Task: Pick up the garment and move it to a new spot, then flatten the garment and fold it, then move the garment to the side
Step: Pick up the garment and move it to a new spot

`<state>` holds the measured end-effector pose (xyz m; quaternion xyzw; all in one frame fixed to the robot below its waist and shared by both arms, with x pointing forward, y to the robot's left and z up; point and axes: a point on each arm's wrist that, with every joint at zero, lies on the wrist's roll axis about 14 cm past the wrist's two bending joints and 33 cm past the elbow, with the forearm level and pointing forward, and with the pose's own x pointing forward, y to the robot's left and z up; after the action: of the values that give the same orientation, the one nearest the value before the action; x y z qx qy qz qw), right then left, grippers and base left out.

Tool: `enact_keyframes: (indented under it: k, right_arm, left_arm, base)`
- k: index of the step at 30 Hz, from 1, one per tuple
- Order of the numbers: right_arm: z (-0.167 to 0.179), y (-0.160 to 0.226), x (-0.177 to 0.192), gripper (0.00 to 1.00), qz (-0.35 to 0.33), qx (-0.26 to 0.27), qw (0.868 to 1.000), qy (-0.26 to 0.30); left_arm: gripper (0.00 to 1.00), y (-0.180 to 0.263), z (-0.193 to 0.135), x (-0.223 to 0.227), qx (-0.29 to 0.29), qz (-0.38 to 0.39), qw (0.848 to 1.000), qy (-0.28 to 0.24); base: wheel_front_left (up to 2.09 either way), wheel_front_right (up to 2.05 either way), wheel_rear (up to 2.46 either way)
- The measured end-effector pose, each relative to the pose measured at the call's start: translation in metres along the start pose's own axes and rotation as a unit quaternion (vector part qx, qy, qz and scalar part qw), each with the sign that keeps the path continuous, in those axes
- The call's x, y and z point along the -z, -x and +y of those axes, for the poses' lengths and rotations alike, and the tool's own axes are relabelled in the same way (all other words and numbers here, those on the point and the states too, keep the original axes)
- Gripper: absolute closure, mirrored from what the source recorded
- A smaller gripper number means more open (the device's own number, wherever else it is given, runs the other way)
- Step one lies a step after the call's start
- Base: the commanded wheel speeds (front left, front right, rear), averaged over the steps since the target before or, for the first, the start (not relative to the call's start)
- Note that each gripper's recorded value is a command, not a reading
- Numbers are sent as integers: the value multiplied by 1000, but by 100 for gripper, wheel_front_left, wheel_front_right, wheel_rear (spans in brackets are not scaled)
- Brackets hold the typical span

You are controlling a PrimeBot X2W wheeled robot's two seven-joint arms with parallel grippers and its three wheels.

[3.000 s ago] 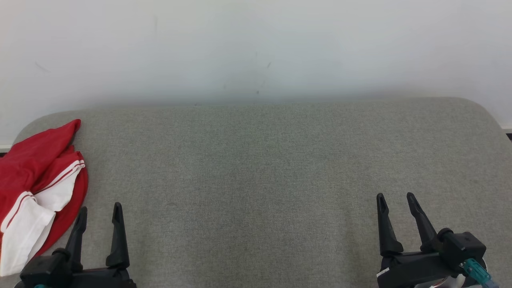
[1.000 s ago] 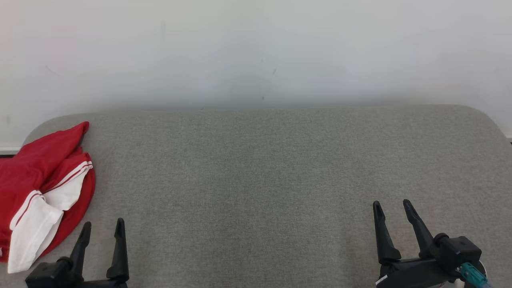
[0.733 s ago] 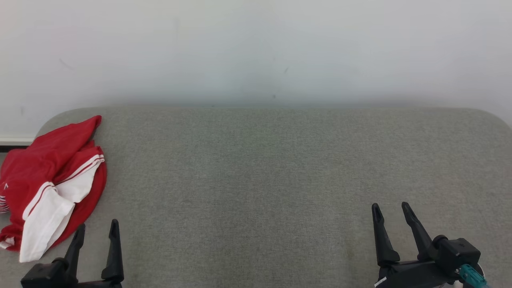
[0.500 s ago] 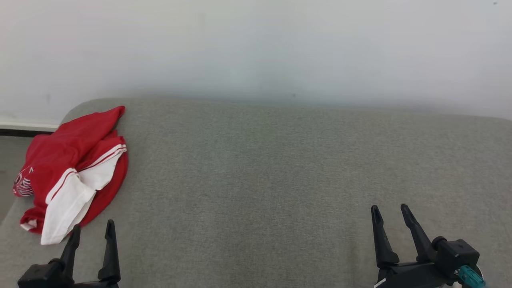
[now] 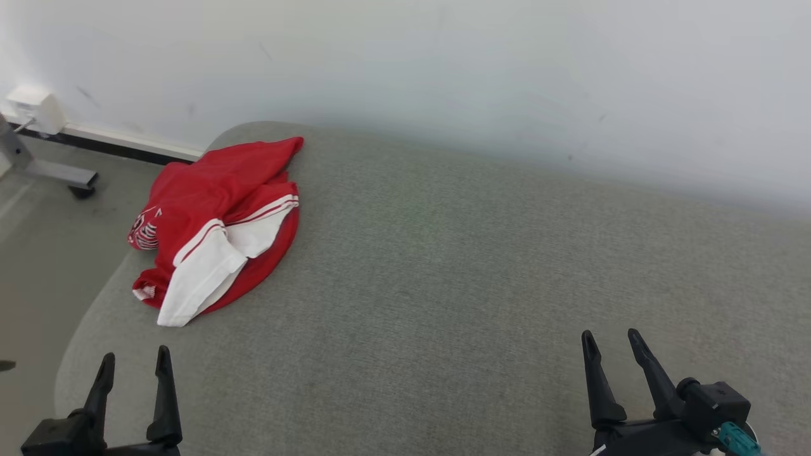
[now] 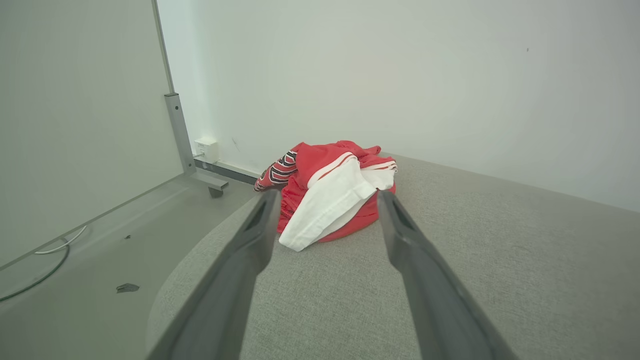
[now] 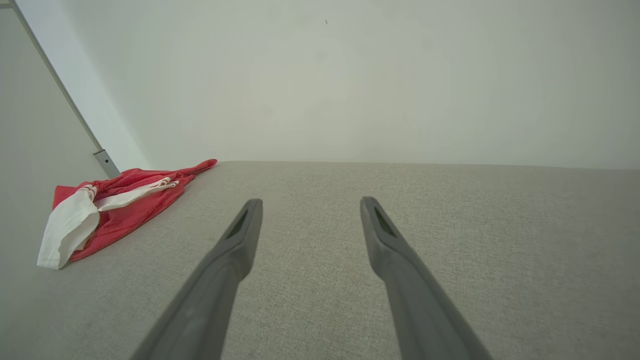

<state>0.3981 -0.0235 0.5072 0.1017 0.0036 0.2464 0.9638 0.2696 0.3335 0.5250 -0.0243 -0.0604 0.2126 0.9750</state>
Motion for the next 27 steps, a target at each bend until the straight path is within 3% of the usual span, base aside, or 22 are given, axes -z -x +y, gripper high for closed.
enact_keyframes:
  k: [15,22,27]
  right_arm:
    - [58,-32,17,0,24,-91,996,-2]
    - [57,-34,21,0,31,-92,995,1]
    - [45,-40,13,0,23,-82,996,24]
  left_arm:
    - [0,45,67,-7,-109,-4,994,-18]
    - [0,43,71,-7,-118,-4,993,-18]
    - [0,7,72,-37,-107,-47,993,-13]
  base:
    - [0,0,0]
    - [0,0,0]
    - [0,0,0]
